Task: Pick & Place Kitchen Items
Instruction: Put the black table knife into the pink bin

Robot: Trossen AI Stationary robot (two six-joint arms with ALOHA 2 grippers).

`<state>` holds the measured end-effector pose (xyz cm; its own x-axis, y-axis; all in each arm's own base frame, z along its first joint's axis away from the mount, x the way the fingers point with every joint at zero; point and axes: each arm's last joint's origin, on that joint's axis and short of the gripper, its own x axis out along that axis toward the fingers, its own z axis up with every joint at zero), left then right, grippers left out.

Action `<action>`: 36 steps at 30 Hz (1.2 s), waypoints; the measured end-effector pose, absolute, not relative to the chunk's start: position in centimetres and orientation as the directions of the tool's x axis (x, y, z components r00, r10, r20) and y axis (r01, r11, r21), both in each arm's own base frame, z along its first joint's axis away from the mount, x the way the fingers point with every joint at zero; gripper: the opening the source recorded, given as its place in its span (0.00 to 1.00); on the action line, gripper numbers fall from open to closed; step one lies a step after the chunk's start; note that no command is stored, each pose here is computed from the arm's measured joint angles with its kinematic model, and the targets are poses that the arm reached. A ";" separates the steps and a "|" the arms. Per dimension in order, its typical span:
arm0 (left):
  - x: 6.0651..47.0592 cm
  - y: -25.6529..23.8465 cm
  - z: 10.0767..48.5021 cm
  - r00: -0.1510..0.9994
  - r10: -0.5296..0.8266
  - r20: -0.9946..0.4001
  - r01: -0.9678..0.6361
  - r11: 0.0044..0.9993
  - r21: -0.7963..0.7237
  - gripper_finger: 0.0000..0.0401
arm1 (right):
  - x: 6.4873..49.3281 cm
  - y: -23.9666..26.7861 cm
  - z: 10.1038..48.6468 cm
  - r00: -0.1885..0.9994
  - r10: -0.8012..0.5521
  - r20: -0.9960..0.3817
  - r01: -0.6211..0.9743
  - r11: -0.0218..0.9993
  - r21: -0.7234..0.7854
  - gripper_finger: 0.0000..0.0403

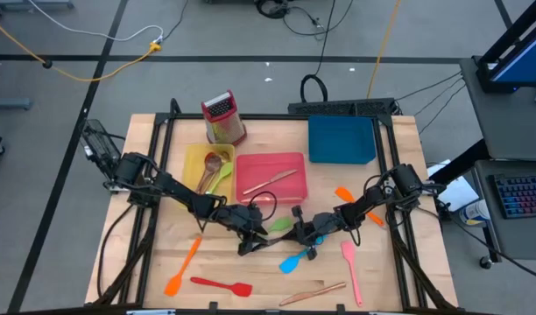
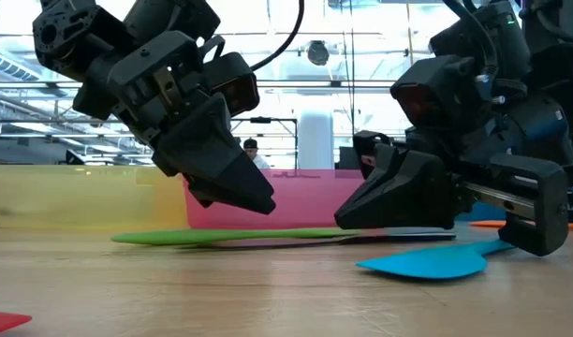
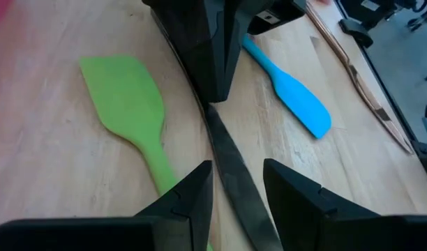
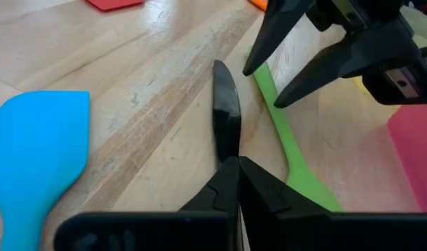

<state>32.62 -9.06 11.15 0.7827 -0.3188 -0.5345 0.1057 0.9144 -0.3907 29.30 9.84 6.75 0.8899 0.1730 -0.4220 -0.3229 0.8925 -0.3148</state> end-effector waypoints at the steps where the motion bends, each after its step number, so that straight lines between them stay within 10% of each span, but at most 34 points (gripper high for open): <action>1: 32.6 -9.1 11.1 0.782 -0.319 -0.535 0.101 0.912 -0.397 0.33 | 29.3 9.8 6.7 0.889 0.173 -0.425 -0.323 0.893 -0.313 0.00; 9: 32.6 -9.1 11.1 0.783 -0.318 -0.536 0.081 0.905 -0.419 0.33 | 29.3 9.7 6.7 0.887 0.177 -0.427 -0.307 0.917 -0.256 0.02; 23: 32.6 -9.1 11.2 0.787 -0.315 -0.531 0.077 0.903 -0.422 0.33 | 29.6 8.9 7.5 0.841 0.353 -0.409 -0.420 0.904 -0.082 0.35; 36: 32.7 -9.1 11.2 0.790 -0.310 -0.529 0.076 0.905 -0.418 0.33 | 29.1 8.2 8.0 0.778 0.349 -0.523 -0.412 0.911 -0.005 0.30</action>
<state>32.66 -9.05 11.21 0.7899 -0.3104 -0.5289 0.0762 0.9055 -0.4176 29.06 8.20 8.02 0.7776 0.3488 -0.5231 -0.4118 0.9112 -0.0046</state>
